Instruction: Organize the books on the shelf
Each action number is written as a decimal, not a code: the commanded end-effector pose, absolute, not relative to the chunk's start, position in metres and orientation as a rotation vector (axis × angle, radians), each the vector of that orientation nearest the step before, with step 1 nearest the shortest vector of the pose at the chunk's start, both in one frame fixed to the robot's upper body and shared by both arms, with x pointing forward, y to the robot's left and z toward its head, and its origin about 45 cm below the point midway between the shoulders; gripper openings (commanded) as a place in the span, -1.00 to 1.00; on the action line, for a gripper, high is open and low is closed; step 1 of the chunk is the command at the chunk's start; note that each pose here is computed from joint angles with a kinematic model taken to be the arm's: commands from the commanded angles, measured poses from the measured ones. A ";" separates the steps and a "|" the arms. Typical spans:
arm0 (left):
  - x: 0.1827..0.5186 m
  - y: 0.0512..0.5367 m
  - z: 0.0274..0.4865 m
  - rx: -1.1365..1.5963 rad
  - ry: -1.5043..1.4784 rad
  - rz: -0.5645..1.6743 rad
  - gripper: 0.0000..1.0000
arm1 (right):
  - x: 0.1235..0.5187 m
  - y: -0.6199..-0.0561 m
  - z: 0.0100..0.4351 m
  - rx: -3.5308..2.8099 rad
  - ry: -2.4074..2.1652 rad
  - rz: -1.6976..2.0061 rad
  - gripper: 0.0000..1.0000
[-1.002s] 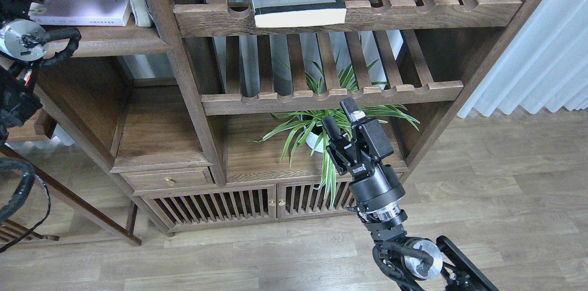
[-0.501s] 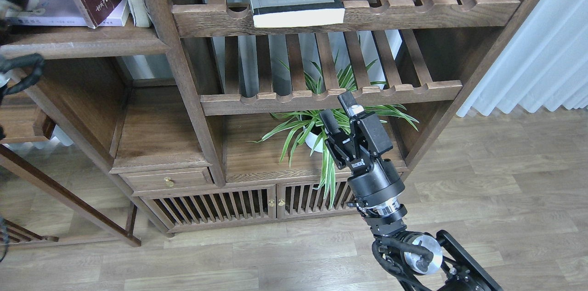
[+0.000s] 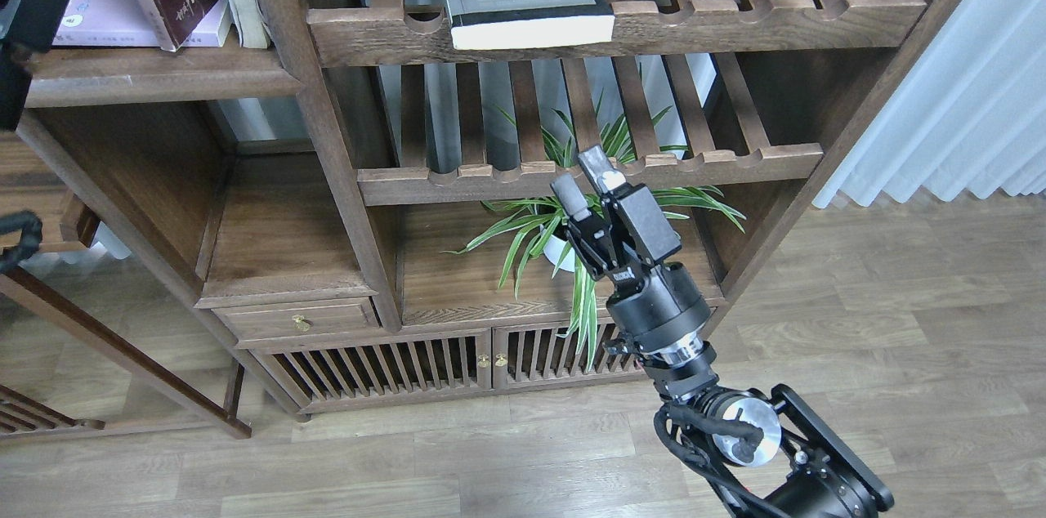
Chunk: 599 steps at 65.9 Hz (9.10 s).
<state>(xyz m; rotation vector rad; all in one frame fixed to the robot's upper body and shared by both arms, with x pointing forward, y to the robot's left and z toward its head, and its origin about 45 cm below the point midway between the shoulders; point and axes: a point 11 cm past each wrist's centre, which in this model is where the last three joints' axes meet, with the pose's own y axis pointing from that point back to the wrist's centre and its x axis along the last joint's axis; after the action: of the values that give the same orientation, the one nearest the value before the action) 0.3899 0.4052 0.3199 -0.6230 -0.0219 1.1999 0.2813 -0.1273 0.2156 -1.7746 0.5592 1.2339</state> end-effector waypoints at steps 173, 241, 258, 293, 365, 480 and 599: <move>0.324 0.437 0.201 -0.545 0.396 1.385 1.00 | 0.343 -0.088 0.275 -1.889 0.636 1.347 -0.92; 0.258 0.268 0.081 -0.840 1.120 1.227 1.00 | 0.178 -0.127 0.099 -1.698 0.660 1.787 -0.89; 0.249 0.241 0.080 -0.832 1.191 1.163 1.00 | 0.178 -0.106 0.094 -1.655 0.628 1.812 -0.88; 0.249 0.200 0.087 -0.870 1.250 1.069 0.94 | 0.168 -0.083 0.098 -1.656 0.559 1.852 -0.88; 0.255 0.200 0.108 -0.790 1.205 0.960 -1.00 | 0.167 -0.079 0.097 -1.883 0.586 1.788 0.98; 0.456 0.418 0.496 -0.433 -0.132 1.182 -1.00 | 0.176 -0.088 0.096 -1.870 0.625 1.755 0.98; 0.385 0.349 0.310 -0.492 0.295 1.022 1.00 | 0.263 -0.123 0.155 -1.839 0.662 1.421 0.97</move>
<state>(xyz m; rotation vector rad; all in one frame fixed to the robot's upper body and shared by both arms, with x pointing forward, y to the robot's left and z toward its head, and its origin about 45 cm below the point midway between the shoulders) 0.4009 0.3659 0.3356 -0.5010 0.2105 1.0593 0.2613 -0.1211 0.1531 -1.8417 0.6597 1.4303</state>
